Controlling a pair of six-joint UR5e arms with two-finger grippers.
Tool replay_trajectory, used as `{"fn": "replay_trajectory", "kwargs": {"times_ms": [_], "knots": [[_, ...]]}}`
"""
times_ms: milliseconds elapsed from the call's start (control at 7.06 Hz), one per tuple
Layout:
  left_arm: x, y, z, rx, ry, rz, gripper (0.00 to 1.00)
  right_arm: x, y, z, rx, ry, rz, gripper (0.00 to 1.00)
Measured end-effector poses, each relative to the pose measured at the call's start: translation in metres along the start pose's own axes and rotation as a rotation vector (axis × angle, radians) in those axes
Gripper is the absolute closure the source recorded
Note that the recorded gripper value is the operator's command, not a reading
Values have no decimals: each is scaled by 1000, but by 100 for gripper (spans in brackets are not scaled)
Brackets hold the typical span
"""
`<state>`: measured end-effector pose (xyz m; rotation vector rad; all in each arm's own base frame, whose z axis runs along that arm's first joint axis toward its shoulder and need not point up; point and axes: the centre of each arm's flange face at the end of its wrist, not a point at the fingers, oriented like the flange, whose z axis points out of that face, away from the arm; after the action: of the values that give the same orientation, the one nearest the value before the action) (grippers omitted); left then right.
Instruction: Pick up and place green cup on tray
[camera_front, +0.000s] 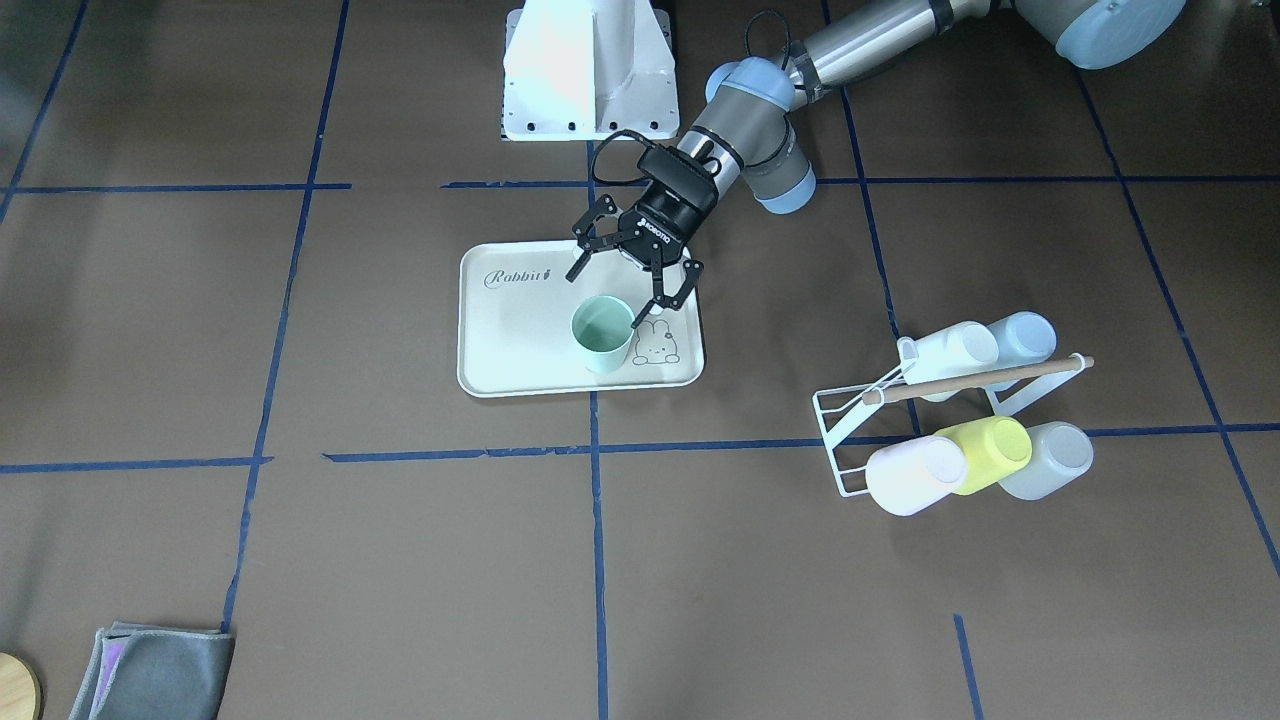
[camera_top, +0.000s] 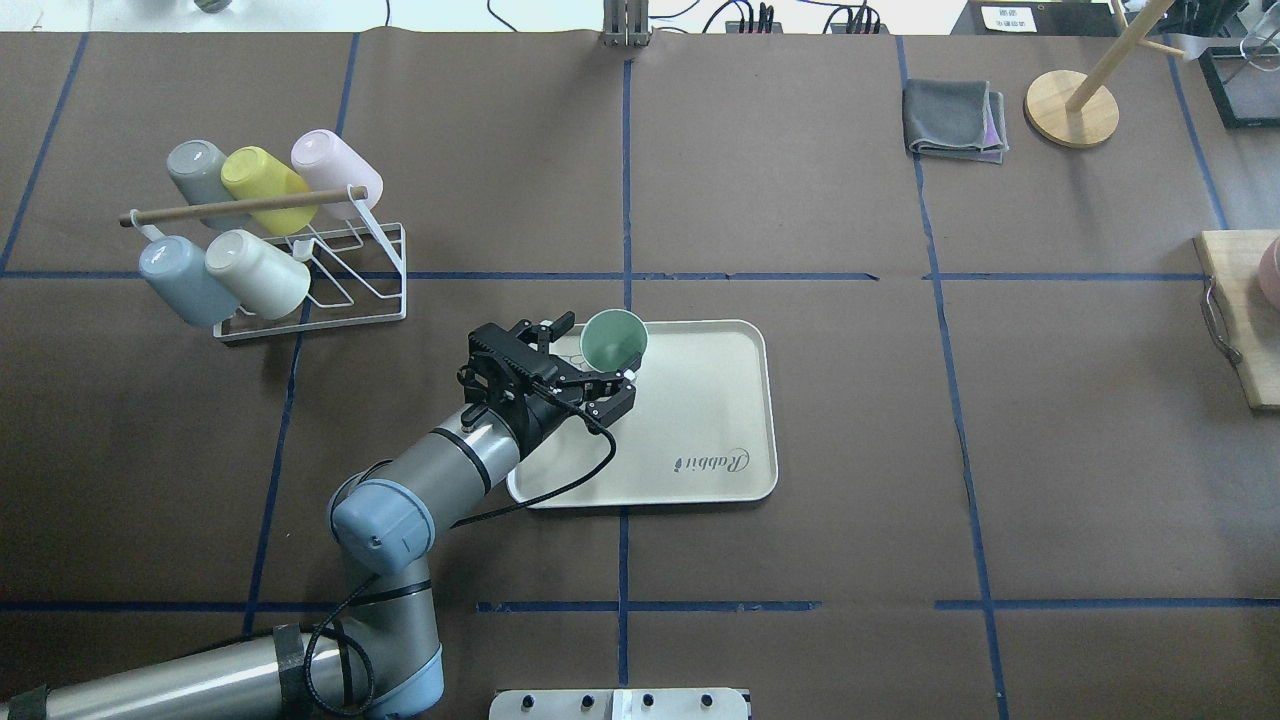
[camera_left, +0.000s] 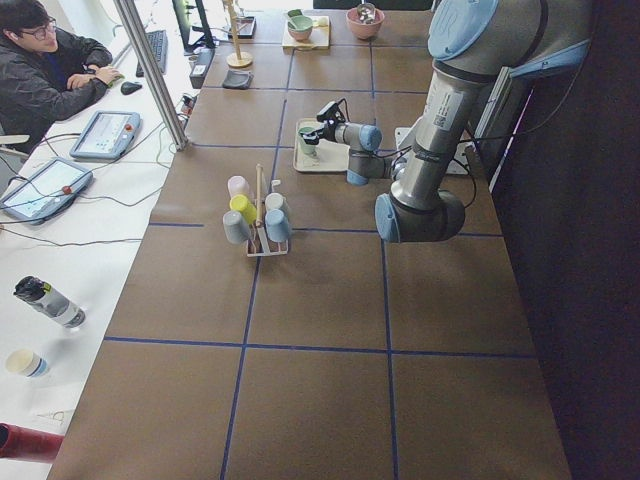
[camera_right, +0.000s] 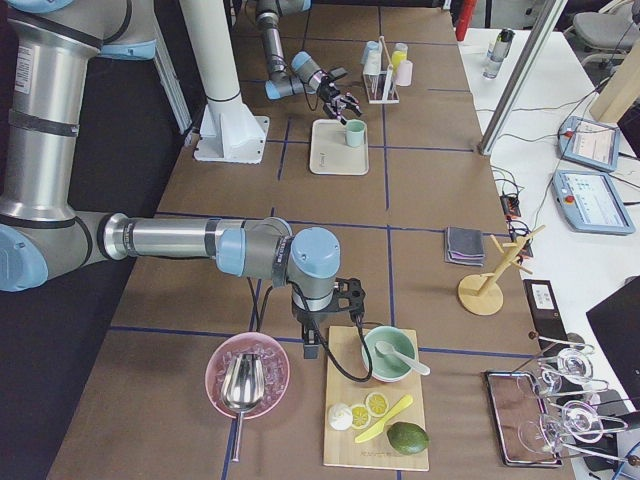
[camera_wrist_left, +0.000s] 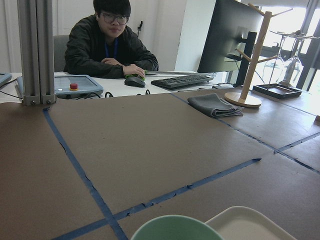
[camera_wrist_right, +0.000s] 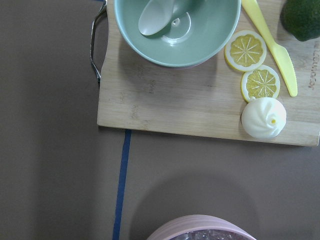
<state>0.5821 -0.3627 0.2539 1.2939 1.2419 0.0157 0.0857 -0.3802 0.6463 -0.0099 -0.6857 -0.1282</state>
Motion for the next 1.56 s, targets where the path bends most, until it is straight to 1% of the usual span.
{"fn": "replay_trajectory", "kwargs": {"times_ms": [283, 425, 566, 849, 1132, 1416, 1557], "knots": [[0, -30, -2, 16, 39, -7, 0, -1, -1, -1, 8, 1, -5, 0], [-11, -44, 3, -9, 47, 12, 1, -1, -3, -1, 19, 3, -11, 0], [-29, -61, 7, -58, 39, 41, 1, -1, -3, -2, 27, 4, -16, 0], [-61, -92, 4, -185, 12, 87, 1, -1, -4, -3, 33, 5, -20, 0], [-70, -129, -3, -321, -15, 107, 1, -2, -4, -3, 34, 5, -21, 0], [-77, -182, -23, -503, -67, 101, 0, -2, -4, -2, 35, -1, -21, 0], [-87, -203, -35, -581, -81, 110, 0, -2, -4, -2, 34, -3, -22, 0]]}}
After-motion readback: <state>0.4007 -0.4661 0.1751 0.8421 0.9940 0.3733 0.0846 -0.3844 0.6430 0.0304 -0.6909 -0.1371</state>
